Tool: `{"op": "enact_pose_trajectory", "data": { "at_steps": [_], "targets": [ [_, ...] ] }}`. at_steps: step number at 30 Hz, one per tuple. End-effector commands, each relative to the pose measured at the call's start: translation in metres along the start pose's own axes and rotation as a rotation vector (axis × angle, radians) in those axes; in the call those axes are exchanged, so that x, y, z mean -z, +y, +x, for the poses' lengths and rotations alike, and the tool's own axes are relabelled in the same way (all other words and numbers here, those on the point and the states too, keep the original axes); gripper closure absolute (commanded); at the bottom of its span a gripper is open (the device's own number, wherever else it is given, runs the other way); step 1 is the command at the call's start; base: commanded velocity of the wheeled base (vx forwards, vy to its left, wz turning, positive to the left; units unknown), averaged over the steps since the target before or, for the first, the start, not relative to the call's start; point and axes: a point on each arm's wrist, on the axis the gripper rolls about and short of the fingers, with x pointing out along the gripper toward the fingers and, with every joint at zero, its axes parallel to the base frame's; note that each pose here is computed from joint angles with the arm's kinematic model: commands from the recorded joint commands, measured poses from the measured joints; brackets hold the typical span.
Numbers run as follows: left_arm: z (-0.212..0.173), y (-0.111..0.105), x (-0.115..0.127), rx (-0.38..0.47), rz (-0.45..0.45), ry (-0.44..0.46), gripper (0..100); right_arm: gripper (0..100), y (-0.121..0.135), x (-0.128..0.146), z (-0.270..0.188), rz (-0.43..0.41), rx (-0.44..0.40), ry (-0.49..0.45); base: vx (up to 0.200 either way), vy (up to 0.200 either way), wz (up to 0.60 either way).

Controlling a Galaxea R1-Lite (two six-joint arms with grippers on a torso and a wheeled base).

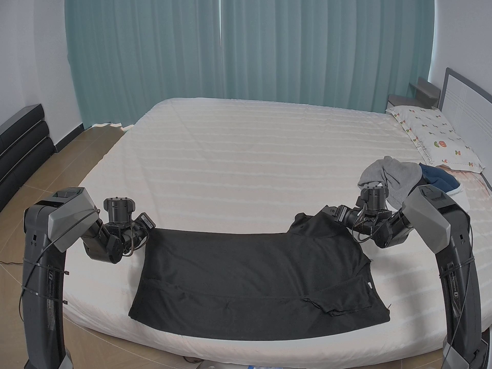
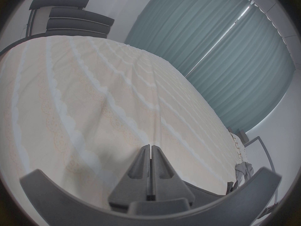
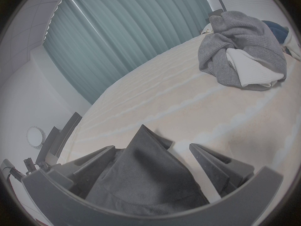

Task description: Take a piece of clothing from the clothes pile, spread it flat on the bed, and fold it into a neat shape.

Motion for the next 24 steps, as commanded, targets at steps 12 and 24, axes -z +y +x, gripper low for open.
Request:
{"op": "enact_pose_trajectory", "data": {
  "at_steps": [12, 24],
  "targets": [
    [0.000, 0.000, 0.000, 0.000, 0.000, 0.000, 100, 100, -0.013, 0.003, 0.000, 0.025, -0.001, 0.004, 0.000, 0.000, 0.00],
    [0.001, -0.001, -0.001, 0.002, 0.000, -0.003, 100, 100, -0.022, -0.006, -0.020, 0.041, -0.030, 0.019, 0.000, 0.000, 0.00]
  ]
}}
